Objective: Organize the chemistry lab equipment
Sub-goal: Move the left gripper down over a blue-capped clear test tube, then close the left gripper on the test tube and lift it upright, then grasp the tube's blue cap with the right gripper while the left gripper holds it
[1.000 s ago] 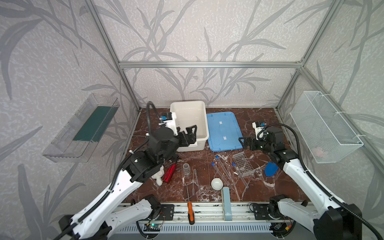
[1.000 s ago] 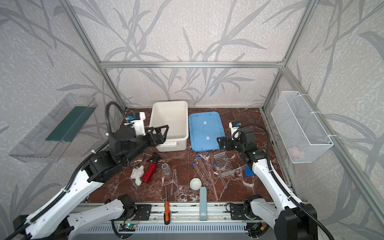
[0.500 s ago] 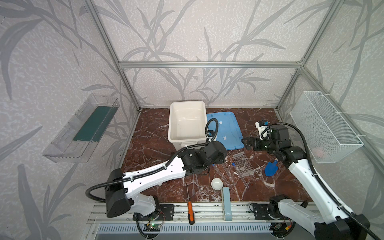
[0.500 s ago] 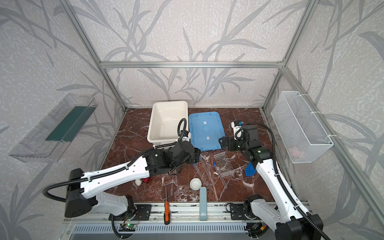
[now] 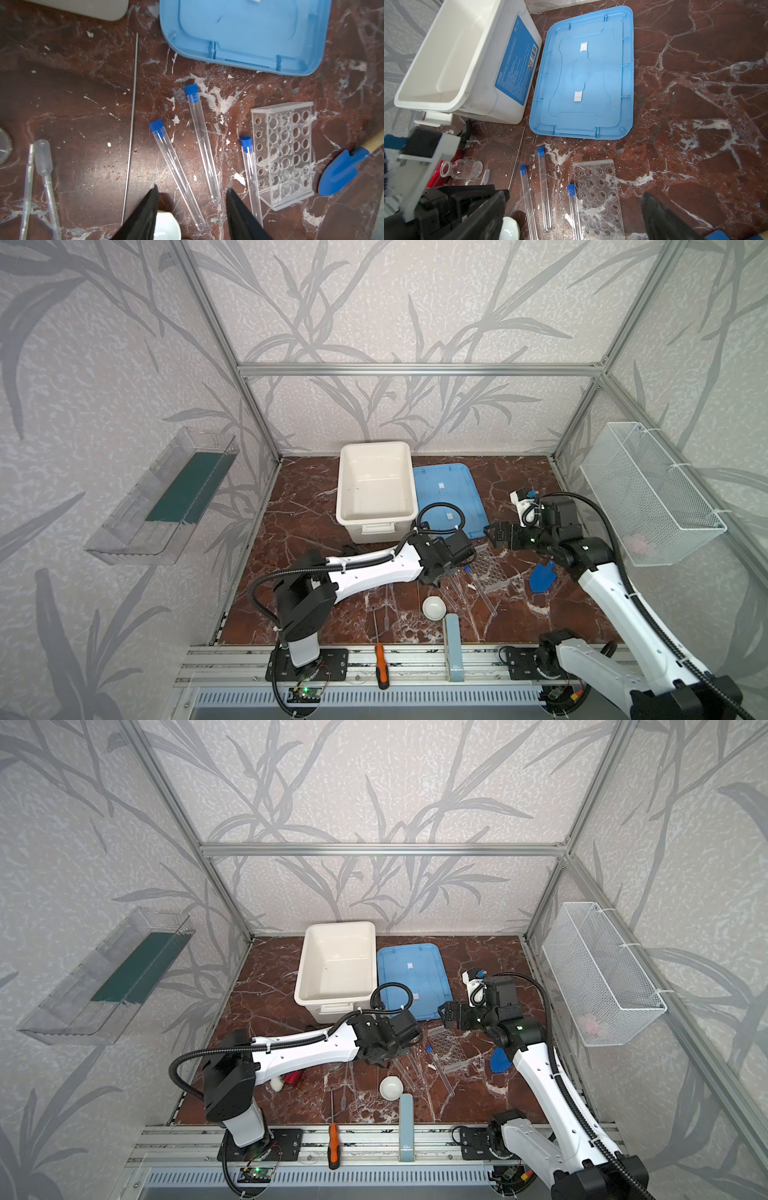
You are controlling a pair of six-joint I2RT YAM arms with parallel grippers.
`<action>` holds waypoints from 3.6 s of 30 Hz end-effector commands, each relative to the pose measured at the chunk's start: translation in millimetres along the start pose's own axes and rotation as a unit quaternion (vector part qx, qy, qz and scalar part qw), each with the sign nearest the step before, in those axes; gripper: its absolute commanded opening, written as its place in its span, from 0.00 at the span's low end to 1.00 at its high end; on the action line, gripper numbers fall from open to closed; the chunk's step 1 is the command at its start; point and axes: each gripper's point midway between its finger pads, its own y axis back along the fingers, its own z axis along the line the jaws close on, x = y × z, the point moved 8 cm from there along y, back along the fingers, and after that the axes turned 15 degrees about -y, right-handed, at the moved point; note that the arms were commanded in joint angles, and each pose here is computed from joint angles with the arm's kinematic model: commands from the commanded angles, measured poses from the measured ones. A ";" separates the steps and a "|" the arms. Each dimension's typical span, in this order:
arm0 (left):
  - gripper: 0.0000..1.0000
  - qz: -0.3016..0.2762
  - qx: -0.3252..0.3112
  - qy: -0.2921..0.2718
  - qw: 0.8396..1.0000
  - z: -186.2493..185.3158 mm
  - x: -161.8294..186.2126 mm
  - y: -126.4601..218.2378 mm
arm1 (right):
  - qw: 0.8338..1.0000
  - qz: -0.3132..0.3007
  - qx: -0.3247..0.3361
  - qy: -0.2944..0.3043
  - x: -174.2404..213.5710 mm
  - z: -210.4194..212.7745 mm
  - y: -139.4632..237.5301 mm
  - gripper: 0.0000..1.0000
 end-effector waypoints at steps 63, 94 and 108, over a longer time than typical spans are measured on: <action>0.13 -0.203 0.069 -0.024 0.976 -16.9 -53.2 27.4 | 0.994 -0.063 -0.071 -0.047 -10.4 0.8 30.0 0.99; 0.05 -0.345 0.231 -0.444 0.794 -12.5 -46.0 87.1 | 0.975 0.090 -0.202 -0.031 -18.7 89.9 -15.4 0.71; 0.06 -0.343 0.216 -0.444 0.799 -12.8 -47.2 87.6 | 0.972 0.106 -0.203 -0.046 -7.8 90.7 -24.2 0.35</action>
